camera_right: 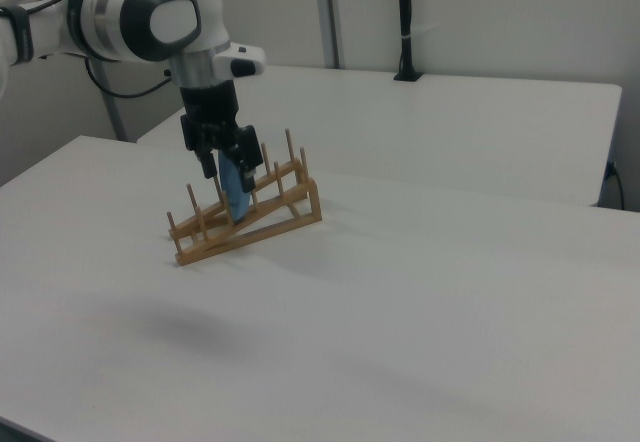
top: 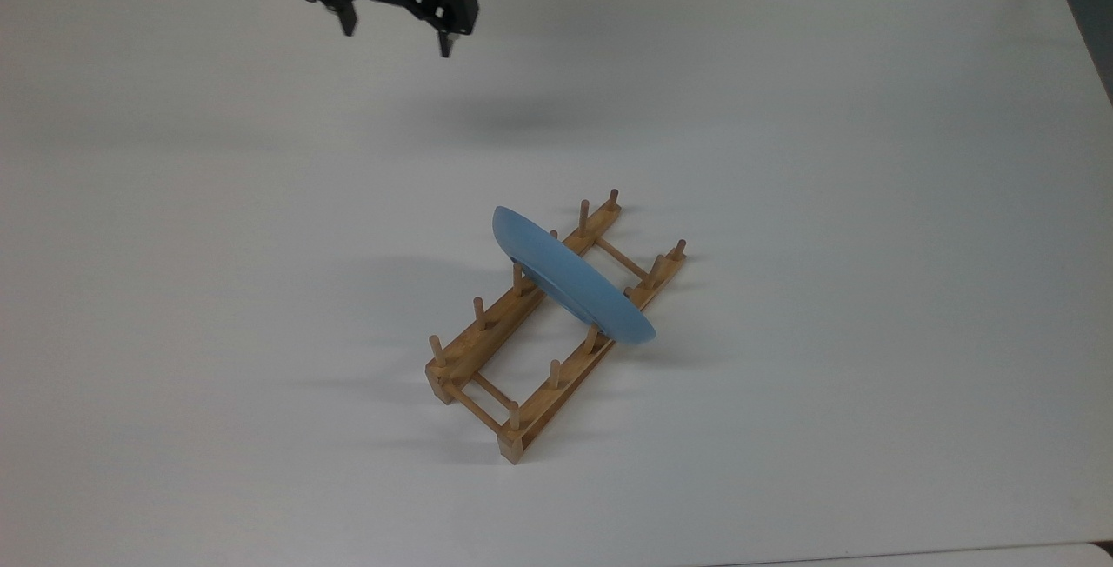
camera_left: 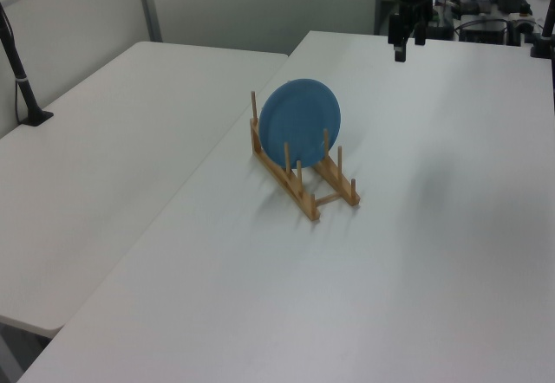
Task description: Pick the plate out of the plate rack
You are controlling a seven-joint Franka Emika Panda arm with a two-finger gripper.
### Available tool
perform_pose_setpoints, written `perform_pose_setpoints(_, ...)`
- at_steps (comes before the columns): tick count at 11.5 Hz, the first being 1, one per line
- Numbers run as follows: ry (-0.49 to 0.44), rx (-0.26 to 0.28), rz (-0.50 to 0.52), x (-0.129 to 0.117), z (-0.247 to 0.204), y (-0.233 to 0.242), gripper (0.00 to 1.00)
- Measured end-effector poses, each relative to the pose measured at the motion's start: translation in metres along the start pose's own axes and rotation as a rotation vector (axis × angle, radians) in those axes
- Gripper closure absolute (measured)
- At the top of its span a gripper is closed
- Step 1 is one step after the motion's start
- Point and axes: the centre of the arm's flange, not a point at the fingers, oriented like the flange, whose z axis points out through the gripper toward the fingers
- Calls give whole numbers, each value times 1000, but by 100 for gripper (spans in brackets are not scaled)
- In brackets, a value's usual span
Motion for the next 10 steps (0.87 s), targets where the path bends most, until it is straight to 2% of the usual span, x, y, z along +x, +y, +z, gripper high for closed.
perform_pose_setpoints(1,22,-29,-7,2,-8,8,0)
perform_pose_setpoints(5,21,-32,32,5,-8,33,0)
perform_pose_setpoints(10,21,-32,30,5,-8,32,0)
